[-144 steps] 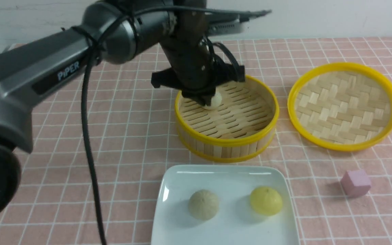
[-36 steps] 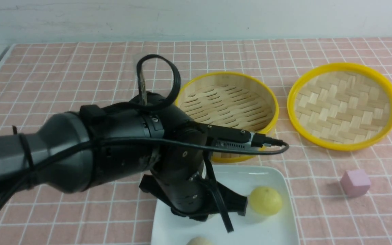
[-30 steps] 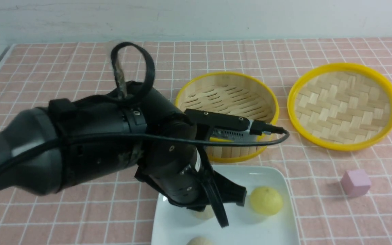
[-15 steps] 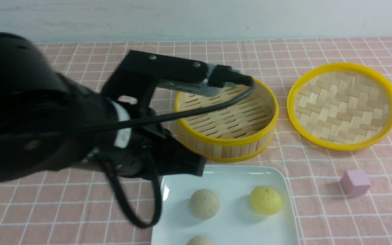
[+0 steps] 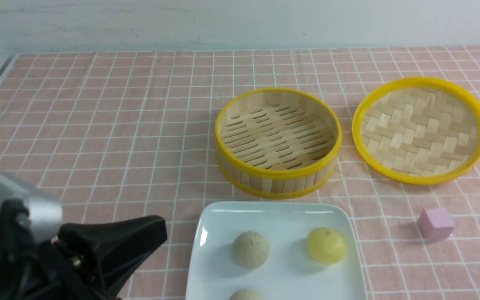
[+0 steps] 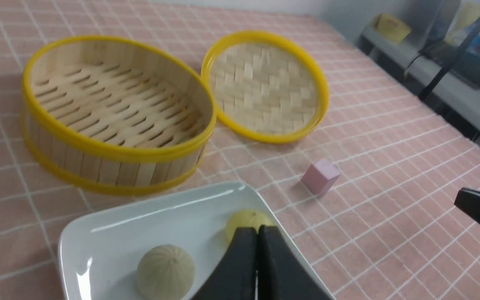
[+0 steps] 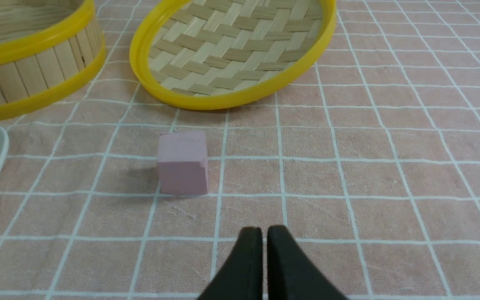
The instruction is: Put the steamed buns into the plate on the pink tablecloth.
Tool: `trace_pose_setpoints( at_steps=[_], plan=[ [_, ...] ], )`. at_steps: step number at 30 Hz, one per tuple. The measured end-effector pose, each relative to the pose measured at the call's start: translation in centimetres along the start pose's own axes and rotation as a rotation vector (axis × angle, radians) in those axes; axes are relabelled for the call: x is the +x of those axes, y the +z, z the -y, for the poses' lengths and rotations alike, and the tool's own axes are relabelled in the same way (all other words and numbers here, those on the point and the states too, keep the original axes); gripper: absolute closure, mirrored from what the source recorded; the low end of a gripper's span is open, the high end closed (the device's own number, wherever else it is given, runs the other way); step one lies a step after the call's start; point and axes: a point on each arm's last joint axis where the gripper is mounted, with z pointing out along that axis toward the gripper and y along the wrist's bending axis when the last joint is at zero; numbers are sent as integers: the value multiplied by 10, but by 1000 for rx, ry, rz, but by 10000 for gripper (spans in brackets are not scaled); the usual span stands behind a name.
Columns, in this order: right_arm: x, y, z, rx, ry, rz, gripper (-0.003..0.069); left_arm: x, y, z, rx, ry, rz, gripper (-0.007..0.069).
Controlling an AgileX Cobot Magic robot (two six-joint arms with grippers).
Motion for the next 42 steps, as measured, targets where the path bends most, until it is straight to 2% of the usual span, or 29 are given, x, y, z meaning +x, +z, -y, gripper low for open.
trace_pose_setpoints(
  at_steps=[17,20,22,24,26,28,31,35,38,42],
  plan=[
    [0,0,0,0,0,0,599,14,-4,-11,-92,23,-99,591],
    [0,0,0,0,0,0,594,16,-12,-22,-176,-12,-86,587],
    [0,0,0,0,0,0,589,18,-23,-34,-268,34,-40,583],
    [0,0,0,0,0,0,587,21,-28,-39,-310,52,-15,582],
    [0,0,0,0,0,0,582,34,-42,-51,-428,84,42,578],
    [0,0,0,0,0,0,582,40,-48,-56,-486,90,70,575],
    [0,0,0,0,0,0,578,64,-58,-70,-654,64,120,571],
    [0,0,0,0,0,0,575,86,-66,-81,-812,33,170,568],
    [0,0,0,0,0,0,575,99,-68,-86,-869,22,186,564],
    [0,0,0,0,0,0,571,114,-65,-92,-883,1,150,557]
  ],
)
